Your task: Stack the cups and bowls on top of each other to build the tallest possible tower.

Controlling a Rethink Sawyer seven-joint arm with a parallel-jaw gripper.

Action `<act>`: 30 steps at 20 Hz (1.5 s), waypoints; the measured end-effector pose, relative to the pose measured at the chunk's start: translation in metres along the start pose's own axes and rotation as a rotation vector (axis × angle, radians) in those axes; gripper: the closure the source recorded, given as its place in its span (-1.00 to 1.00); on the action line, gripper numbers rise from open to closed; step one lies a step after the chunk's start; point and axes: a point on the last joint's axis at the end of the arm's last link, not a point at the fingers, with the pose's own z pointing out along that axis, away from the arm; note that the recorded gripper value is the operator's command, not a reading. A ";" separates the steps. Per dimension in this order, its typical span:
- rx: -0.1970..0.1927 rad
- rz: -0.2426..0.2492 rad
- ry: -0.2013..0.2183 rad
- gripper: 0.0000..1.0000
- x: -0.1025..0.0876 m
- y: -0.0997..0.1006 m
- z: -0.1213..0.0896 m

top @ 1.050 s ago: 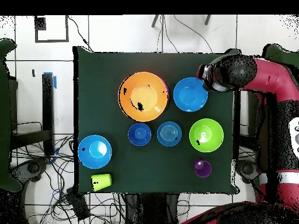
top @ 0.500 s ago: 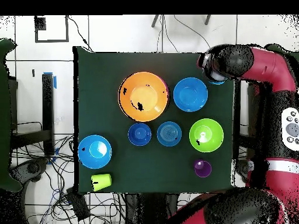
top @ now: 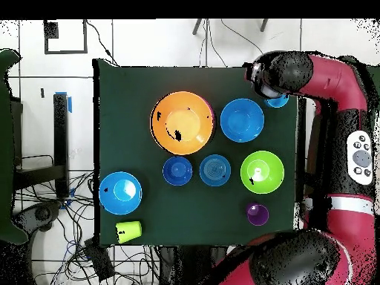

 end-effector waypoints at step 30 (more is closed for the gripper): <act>0.050 -0.024 -0.015 -1.00 0.001 -0.010 -0.021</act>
